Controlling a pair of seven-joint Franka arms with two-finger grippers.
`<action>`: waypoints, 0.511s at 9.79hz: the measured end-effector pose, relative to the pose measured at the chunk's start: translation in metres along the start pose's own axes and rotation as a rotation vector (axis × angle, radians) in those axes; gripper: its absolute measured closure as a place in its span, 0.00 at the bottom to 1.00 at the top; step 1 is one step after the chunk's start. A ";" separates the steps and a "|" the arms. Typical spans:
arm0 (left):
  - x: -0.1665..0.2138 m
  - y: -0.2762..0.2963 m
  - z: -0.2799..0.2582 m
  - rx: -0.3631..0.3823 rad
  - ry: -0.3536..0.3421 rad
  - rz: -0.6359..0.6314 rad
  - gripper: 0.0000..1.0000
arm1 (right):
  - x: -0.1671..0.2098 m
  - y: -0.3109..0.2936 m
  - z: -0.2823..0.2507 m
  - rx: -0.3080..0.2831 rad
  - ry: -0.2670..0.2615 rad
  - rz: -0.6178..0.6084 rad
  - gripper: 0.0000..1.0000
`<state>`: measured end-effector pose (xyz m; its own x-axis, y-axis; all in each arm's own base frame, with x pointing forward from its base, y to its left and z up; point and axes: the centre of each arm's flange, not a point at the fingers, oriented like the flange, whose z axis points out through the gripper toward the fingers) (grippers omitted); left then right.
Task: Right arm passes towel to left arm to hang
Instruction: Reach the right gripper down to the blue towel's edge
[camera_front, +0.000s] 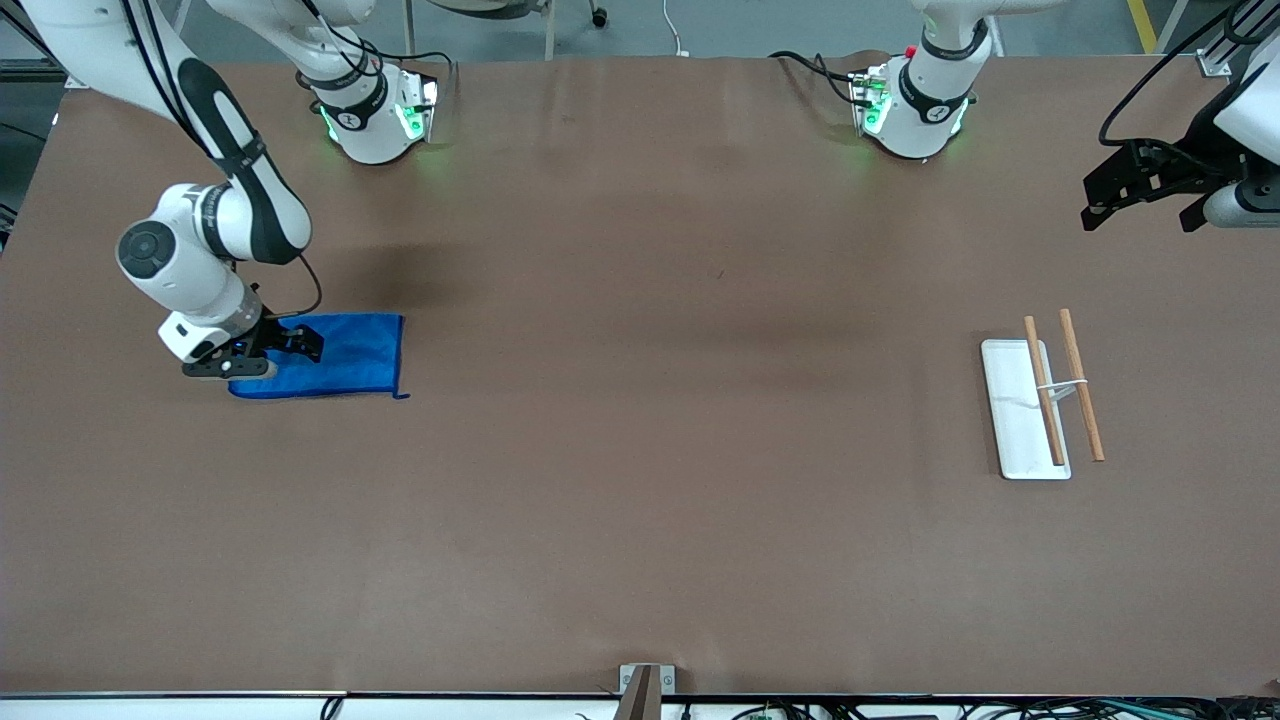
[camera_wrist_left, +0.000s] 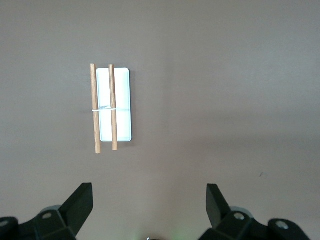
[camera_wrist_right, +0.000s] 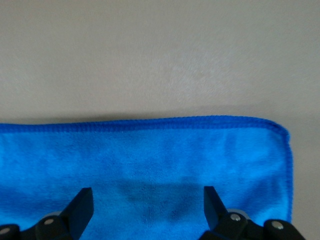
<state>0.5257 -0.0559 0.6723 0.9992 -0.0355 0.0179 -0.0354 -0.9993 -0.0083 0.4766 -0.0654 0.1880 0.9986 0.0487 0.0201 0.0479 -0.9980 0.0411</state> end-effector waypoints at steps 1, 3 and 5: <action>0.000 0.000 0.000 0.000 0.000 0.000 0.00 | -0.004 -0.001 0.006 0.002 -0.009 -0.006 0.07; 0.000 0.000 0.000 0.000 0.001 0.001 0.00 | -0.009 -0.003 0.009 0.004 -0.020 -0.023 0.16; -0.001 0.000 0.000 0.000 -0.007 0.001 0.00 | -0.016 -0.004 0.014 0.006 -0.033 -0.025 0.21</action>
<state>0.5248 -0.0558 0.6720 0.9993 -0.0369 0.0104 -0.0368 -0.9993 -0.0088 0.4608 -0.0625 0.1738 0.9973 0.0726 -0.0133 0.0730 -0.9967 0.0347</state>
